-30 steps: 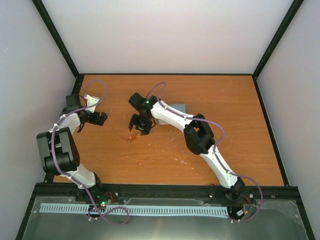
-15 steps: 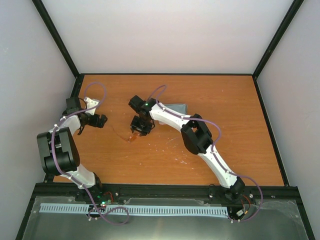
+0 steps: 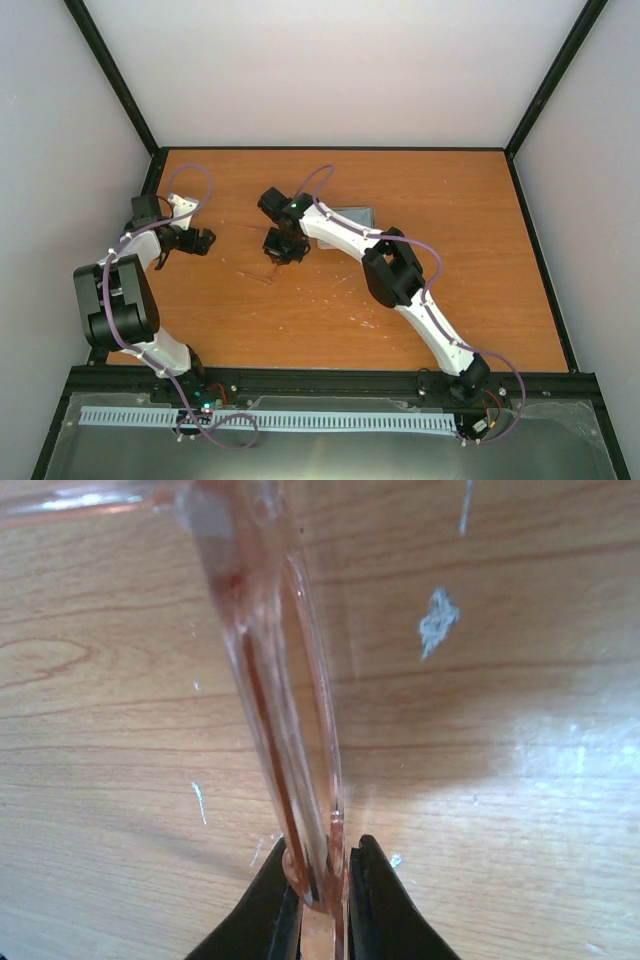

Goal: Organize the sunglasses
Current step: Pick up the sunglasses from the center of the board, then fold the sunglasses.

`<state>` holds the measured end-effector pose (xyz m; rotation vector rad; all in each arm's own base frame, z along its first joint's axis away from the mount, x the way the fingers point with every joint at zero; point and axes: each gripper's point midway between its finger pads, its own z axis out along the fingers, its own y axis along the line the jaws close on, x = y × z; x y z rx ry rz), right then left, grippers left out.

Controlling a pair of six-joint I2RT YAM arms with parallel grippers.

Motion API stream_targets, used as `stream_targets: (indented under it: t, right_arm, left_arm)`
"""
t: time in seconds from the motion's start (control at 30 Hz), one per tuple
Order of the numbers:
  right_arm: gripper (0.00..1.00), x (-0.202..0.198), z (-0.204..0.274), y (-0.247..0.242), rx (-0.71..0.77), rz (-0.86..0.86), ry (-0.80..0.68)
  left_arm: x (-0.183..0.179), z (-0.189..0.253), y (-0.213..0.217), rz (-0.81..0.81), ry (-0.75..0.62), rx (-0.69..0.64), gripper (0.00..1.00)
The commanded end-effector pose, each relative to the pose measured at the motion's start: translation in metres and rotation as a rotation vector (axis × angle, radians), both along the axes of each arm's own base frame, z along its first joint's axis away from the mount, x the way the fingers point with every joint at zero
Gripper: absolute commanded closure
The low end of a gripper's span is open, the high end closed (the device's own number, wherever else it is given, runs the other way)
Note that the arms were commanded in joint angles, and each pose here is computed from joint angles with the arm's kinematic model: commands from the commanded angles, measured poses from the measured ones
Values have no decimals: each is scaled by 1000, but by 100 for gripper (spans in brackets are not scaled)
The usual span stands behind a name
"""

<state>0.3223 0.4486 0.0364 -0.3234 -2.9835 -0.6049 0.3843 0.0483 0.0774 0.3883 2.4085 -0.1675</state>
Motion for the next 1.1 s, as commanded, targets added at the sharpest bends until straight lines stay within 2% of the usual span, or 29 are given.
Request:
stream_targets:
  t: [0.0, 0.07, 0.17, 0.2, 0.23, 0.27, 0.33, 0.47, 0.67, 0.77, 0.93, 1.07]
  right_arm:
    - [97, 15, 13, -10, -25, 25, -67]
    - [97, 24, 29, -10, 11, 66, -121]
    - [97, 39, 58, -14, 99, 184, -224]
    - [97, 44, 66, -19, 127, 228, -255]
    - [97, 47, 74, -23, 164, 275, -282]
    - [97, 53, 84, -31, 181, 306, -323]
    - [97, 61, 106, -41, 245, 378, -378]
    - [97, 65, 146, -53, 391, 538, -462]
    - [97, 53, 177, -46, 567, 644, -484]
    - [97, 47, 189, -43, 621, 676, -497]
    - [97, 33, 204, -45, 664, 725, -507]
    - [97, 36, 218, -45, 677, 713, -540]
  left_arm:
    - [0, 27, -16, -53, -68, -85, 0]
    - [-2, 43, -27, -92, -99, -136, 4]
    - [2, 77, -40, -132, -142, -216, 20]
    - [5, 91, -43, -143, -155, -245, 34]
    - [6, 105, -47, -151, -166, -275, 53]
    - [8, 122, -50, -163, -188, -299, 63]
    - [12, 153, -56, -195, -241, -327, 70]
    - [16, 196, -85, -304, -312, -424, 69]
    - [23, 234, -168, -496, -326, -528, 70]
    - [28, 238, -199, -577, -306, -507, 70]
    - [43, 254, -214, -606, -336, -522, 71]
    - [38, 246, -236, -643, -288, -569, 71]
